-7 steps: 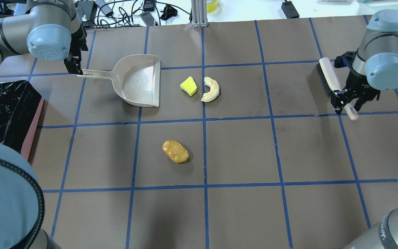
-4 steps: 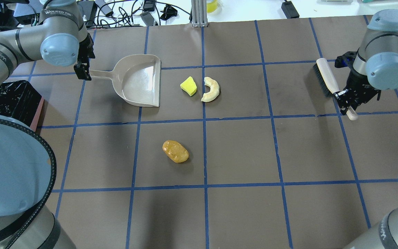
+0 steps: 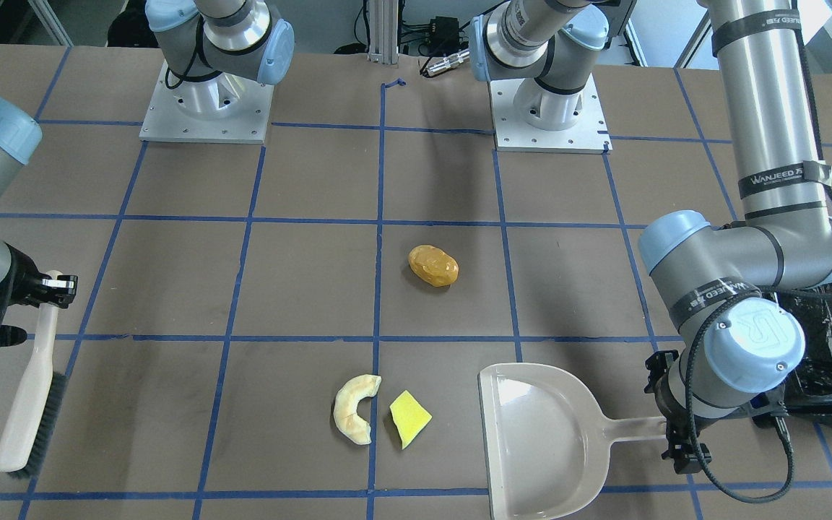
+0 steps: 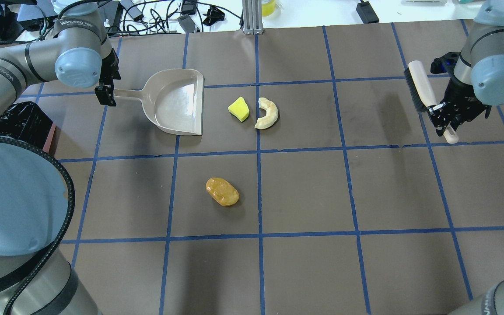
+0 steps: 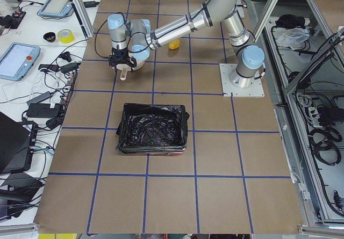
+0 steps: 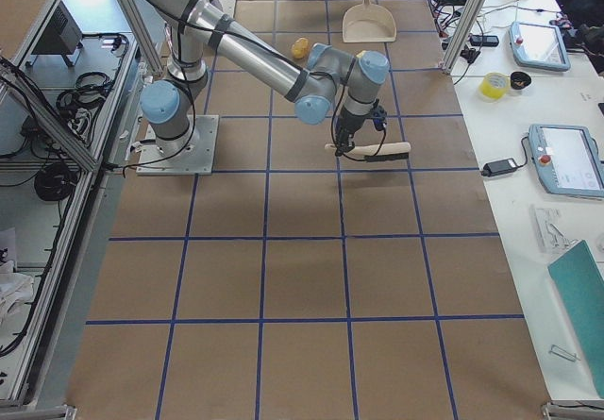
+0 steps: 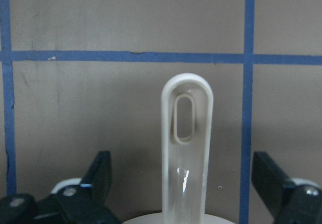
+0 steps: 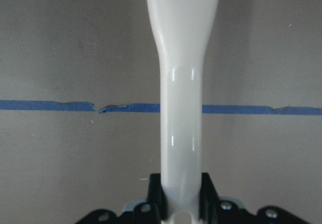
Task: Sweep and dump trash into bin
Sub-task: 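Lift the white brush with the right gripper toward the sponge and apple slice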
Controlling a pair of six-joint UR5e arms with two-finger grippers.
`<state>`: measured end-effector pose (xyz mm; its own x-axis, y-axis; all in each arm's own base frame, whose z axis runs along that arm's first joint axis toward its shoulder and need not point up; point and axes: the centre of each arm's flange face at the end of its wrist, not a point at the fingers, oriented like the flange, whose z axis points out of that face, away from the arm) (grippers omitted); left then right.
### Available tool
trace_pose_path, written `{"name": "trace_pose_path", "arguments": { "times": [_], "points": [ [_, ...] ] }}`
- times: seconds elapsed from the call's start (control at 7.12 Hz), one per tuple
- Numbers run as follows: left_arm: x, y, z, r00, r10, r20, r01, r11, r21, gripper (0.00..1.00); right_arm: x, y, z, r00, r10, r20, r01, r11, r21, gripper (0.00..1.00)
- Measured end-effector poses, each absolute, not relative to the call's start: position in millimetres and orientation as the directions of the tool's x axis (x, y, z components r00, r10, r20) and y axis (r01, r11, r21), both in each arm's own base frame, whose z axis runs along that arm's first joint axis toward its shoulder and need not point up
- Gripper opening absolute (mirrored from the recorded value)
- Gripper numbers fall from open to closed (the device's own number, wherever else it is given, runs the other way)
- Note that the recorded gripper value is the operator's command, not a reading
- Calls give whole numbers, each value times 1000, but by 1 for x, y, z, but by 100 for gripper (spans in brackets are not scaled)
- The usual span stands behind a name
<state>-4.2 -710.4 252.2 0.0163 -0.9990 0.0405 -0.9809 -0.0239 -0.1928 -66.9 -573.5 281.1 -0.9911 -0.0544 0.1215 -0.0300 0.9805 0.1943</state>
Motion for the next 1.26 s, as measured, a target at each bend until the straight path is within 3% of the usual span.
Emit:
{"name": "trace_pose_path", "arguments": {
  "times": [0.42, 0.56, 0.84, 1.26],
  "points": [
    [-4, -709, 243, 18, -999, 27, -981, -23, -191, 97, 70, -566, 292, -983, 48, 179, 77, 984, 159, 10],
    [-4, -707, 240, 16, -1000, 21, -982, -20, -190, 85, 120, -558, 291, -976, 98, 193, 126, 982, 139, 10],
    [-5, -702, 232, 9, -1000, 1, -982, -9, -189, 0, 205, -542, 277, -957, 201, 210, 229, 966, 118, 9],
    [-5, -701, 238, -1, -1000, 23, -982, -4, -190, 0, 276, -539, 266, -944, 301, 137, 319, 937, 143, 9]
  ]
}}
